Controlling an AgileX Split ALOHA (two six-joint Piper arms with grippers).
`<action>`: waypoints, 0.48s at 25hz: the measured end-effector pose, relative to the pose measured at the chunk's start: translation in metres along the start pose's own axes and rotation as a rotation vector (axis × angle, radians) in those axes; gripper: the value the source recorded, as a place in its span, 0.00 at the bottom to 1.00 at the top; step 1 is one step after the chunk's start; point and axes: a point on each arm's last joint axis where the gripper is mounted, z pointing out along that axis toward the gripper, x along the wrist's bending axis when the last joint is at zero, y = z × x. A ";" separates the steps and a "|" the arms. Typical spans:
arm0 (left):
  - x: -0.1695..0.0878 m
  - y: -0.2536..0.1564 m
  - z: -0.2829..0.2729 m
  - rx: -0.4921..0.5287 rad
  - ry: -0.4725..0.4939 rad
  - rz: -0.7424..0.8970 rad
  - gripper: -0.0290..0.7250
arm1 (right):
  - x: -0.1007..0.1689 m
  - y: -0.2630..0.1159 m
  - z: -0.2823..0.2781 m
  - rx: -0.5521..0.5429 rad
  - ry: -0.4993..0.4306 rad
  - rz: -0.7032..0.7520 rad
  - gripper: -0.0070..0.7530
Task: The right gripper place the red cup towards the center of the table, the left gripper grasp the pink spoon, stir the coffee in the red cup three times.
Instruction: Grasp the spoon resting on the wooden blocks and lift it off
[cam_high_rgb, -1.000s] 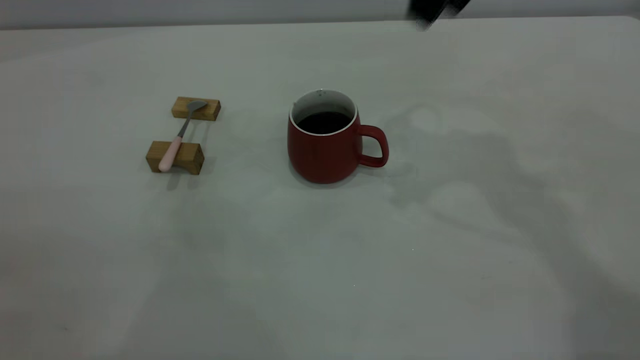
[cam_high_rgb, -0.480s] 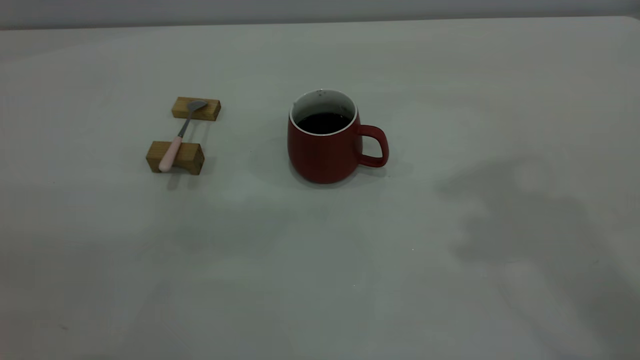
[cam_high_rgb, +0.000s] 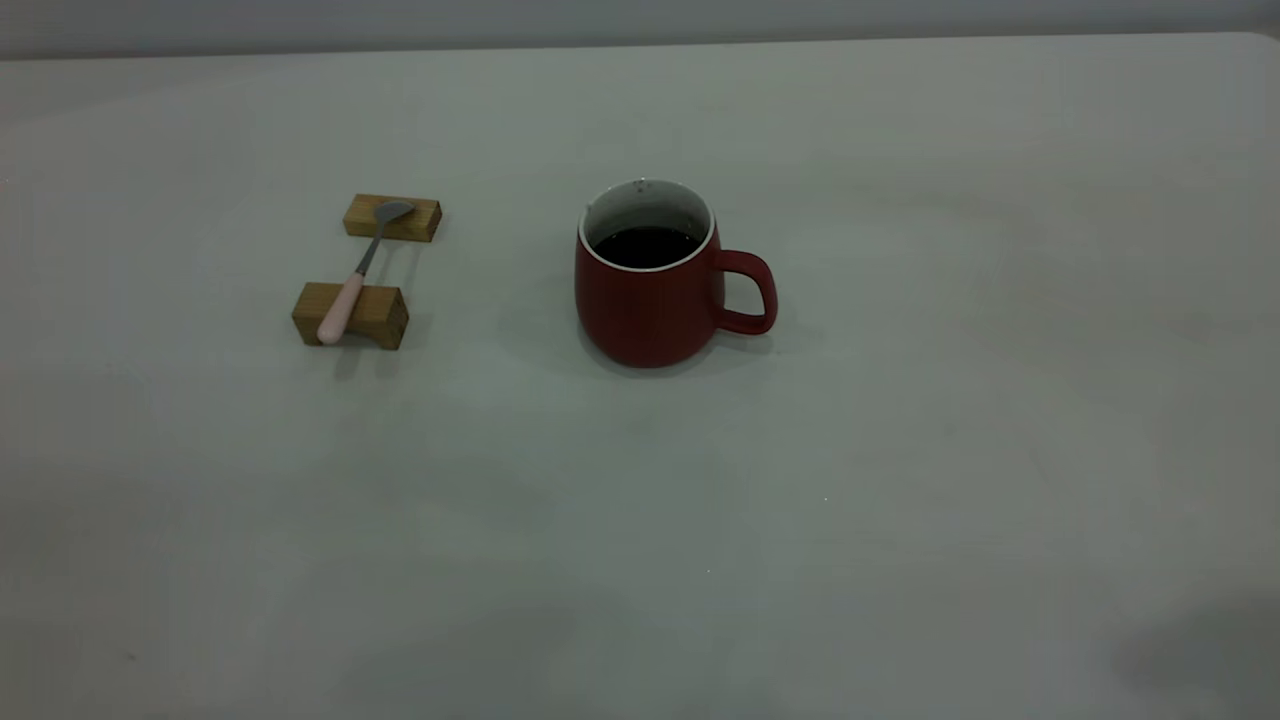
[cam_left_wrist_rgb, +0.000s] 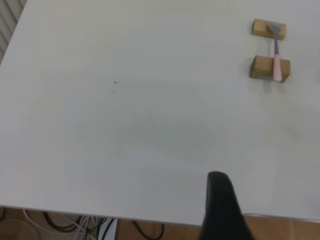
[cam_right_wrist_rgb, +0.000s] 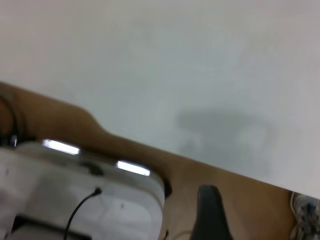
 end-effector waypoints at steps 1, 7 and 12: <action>0.000 0.000 0.000 0.000 0.000 0.000 0.76 | -0.002 -0.013 -0.002 -0.030 -0.017 0.017 0.79; 0.000 0.000 0.000 0.000 0.000 0.000 0.76 | -0.003 -0.074 -0.003 -0.247 -0.093 0.075 0.79; 0.000 0.000 0.000 0.000 0.000 0.001 0.76 | 0.000 -0.108 0.004 -0.381 -0.131 0.106 0.79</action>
